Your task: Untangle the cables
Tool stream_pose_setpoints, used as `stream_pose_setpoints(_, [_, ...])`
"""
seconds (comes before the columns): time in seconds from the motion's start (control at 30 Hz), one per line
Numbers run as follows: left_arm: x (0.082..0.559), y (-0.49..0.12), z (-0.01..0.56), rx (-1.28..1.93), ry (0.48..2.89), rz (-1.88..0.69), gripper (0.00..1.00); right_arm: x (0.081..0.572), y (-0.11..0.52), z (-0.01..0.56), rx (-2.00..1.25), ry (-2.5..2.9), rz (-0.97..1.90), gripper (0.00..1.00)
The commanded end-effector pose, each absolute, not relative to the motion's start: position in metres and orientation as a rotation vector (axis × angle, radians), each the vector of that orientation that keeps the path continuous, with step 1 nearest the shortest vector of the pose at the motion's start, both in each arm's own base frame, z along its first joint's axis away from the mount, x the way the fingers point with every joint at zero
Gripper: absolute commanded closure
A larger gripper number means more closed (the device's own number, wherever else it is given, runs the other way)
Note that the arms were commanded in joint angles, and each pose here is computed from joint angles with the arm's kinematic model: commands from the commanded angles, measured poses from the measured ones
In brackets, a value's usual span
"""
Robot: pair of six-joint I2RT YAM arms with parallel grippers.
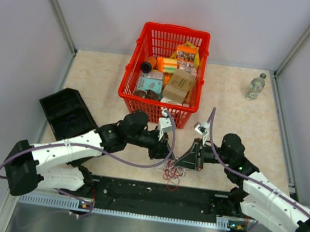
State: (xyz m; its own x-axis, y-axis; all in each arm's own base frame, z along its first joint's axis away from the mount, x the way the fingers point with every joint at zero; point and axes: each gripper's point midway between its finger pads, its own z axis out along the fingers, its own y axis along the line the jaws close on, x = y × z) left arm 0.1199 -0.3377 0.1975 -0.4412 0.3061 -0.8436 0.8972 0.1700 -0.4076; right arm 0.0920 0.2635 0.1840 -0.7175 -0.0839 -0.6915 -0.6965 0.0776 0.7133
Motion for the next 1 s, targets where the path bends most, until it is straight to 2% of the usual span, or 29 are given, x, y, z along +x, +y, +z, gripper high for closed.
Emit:
stream_pose_setpoints(0.0, [0.126, -0.344, 0.220, 1.140, 1.755, -1.264, 0.88, 0.089, 0.266, 0.200, -0.826, 1.787, 1.705, 1.00])
stream_pose_setpoints(0.13, [0.126, -0.338, 0.216, 1.141, 1.782, -1.229, 1.00, 0.095, 0.266, 0.195, -0.804, 1.807, 1.667, 1.00])
stream_pose_setpoints(0.23, [0.132, -0.330, 0.220, 1.092, 1.786, -1.177, 1.00, 0.116, 0.263, 0.178, -0.729, 1.903, 1.504, 1.00])
stream_pose_setpoints(0.3, [0.135, -0.327, 0.224, 1.055, 1.784, -1.158, 1.00, 0.132, 0.255, 0.162, -0.652, 1.994, 1.364, 0.89])
stream_pose_setpoints(0.37, [0.137, -0.326, 0.231, 1.011, 1.780, -1.162, 1.00, 0.137, 0.255, 0.160, -0.638, 2.005, 1.334, 0.74])
stream_pose_setpoints(0.4, [0.137, -0.326, 0.234, 0.995, 1.776, -1.174, 1.00, 0.137, 0.256, 0.161, -0.628, 1.996, 1.342, 0.74])
stream_pose_setpoints(0.43, [0.136, -0.327, 0.238, 0.978, 1.774, -1.188, 1.00, 0.138, 0.258, 0.162, -0.615, 1.995, 1.346, 0.75])
stream_pose_setpoints(0.47, [0.137, -0.328, 0.241, 0.957, 1.772, -1.195, 1.00, 0.140, 0.259, 0.161, -0.596, 1.996, 1.334, 0.82])
stream_pose_setpoints(0.5, [0.142, -0.327, 0.245, 0.915, 1.776, -1.173, 1.00, 0.143, 0.259, 0.159, -0.566, 2.009, 1.312, 0.96])
stream_pose_setpoints(0.53, [0.149, -0.323, 0.246, 0.861, 1.795, -1.136, 1.00, 0.151, 0.256, 0.153, -0.503, 2.038, 1.261, 1.00])
stream_pose_setpoints(0.7, [0.188, -0.277, 0.291, 0.468, 1.753, -0.920, 1.00, 0.185, 0.222, 0.112, -0.167, 2.193, 0.961, 1.00])
stream_pose_setpoints(0.77, [0.189, -0.261, 0.317, 0.389, 1.693, -0.912, 1.00, 0.190, 0.209, 0.097, -0.050, 2.240, 0.879, 1.00])
stream_pose_setpoints(0.87, [0.185, -0.250, 0.357, 0.329, 1.617, -0.954, 1.00, 0.167, 0.244, 0.123, -0.364, 2.086, 1.146, 0.48])
stream_pose_setpoints(0.97, [0.180, -0.252, 0.384, 0.325, 1.585, -1.006, 1.00, 0.148, 0.258, 0.138, -0.569, 1.961, 1.230, 0.29])
